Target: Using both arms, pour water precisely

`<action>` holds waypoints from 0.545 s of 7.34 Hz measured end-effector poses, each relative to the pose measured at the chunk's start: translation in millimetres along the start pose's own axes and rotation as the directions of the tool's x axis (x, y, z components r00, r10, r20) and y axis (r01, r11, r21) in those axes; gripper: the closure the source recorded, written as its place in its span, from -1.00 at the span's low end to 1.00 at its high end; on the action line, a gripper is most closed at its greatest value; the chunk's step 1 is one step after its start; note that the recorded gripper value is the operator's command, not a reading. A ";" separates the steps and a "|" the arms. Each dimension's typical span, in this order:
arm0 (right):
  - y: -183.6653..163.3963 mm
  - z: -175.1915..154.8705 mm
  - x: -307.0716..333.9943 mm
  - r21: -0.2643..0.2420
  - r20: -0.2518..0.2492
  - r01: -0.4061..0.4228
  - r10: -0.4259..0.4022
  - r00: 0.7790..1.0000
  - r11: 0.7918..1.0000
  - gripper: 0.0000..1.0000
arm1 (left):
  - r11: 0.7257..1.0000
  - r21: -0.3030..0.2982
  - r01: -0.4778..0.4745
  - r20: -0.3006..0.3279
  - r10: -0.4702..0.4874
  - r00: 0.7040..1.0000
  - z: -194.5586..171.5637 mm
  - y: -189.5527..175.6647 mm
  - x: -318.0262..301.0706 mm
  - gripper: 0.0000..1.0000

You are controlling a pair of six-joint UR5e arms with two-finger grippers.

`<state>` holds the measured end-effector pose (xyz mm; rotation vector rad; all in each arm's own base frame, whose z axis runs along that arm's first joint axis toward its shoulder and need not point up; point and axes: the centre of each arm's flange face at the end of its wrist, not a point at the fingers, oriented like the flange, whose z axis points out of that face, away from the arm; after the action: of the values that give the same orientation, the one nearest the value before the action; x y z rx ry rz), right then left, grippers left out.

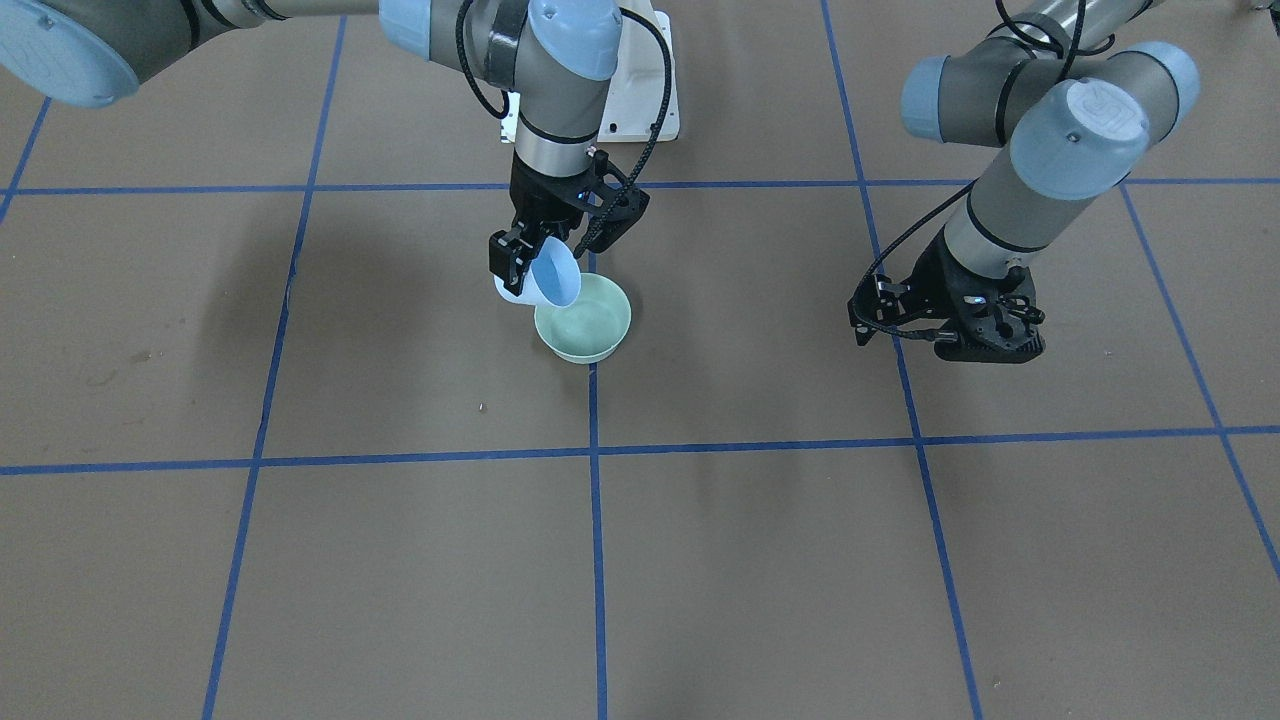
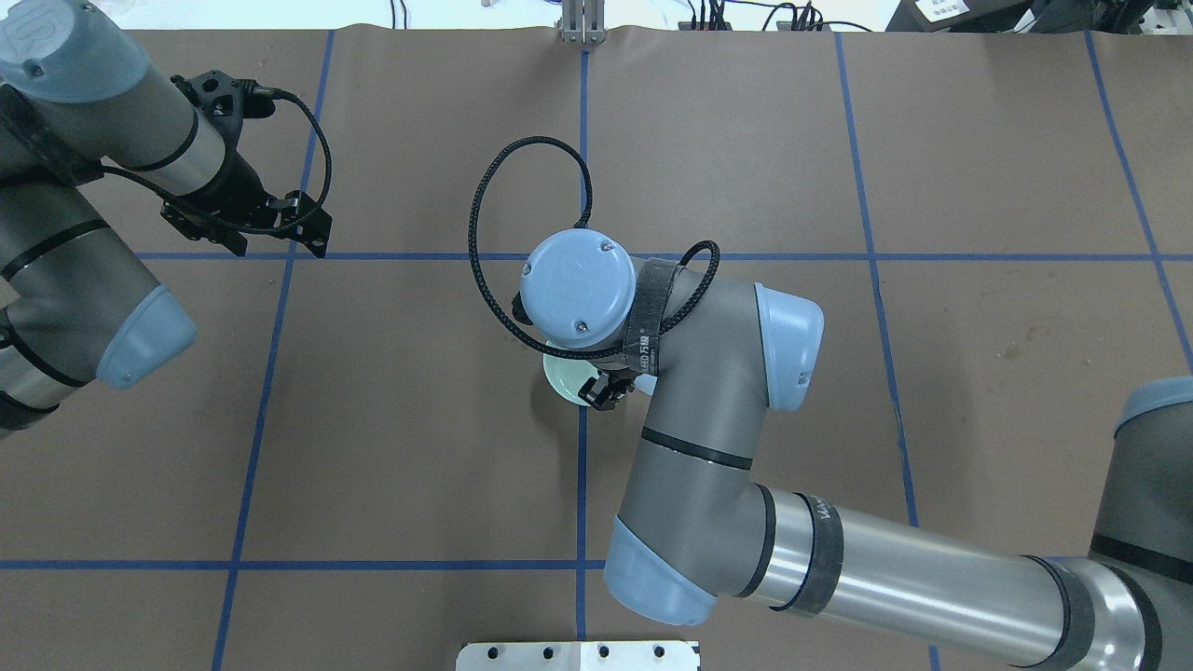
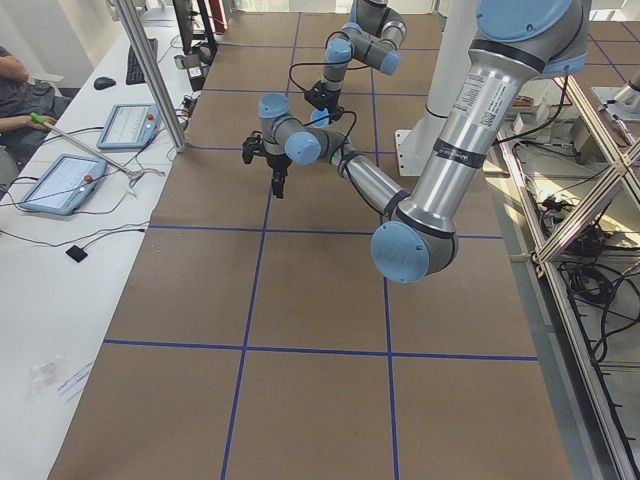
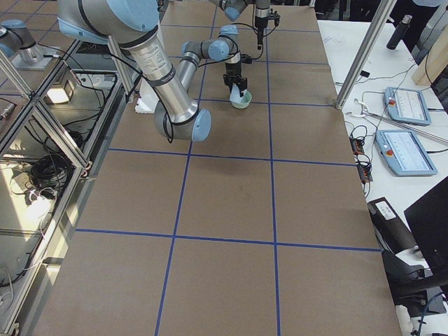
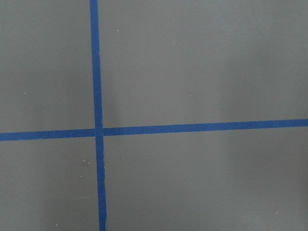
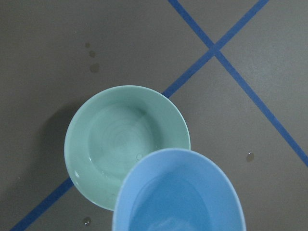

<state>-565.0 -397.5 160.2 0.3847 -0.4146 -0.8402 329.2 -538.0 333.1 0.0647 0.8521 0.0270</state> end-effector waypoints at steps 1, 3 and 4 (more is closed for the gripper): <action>-4.8 -2.5 -0.4 -0.031 -0.023 0.032 -0.032 0.999 0.999 0.94 | 1.000 0.000 0.000 0.000 0.000 1.000 0.2 0.0 -0.3 -1.00; -20.9 -1.9 -2.8 -0.090 -0.064 0.068 -0.074 0.995 0.994 0.94 | 1.000 -0.002 0.002 0.002 -0.002 1.000 1.3 0.7 -2.1 -1.00; -25.3 -4.0 -3.4 -0.116 -0.086 0.088 -0.098 0.992 0.989 0.94 | 1.000 -0.004 0.004 0.003 -0.004 1.000 2.4 1.6 -4.7 -1.00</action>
<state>-581.0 -409.6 143.9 0.3385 -0.2648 -0.9286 327.9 -536.7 338.3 0.0594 0.8488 0.0249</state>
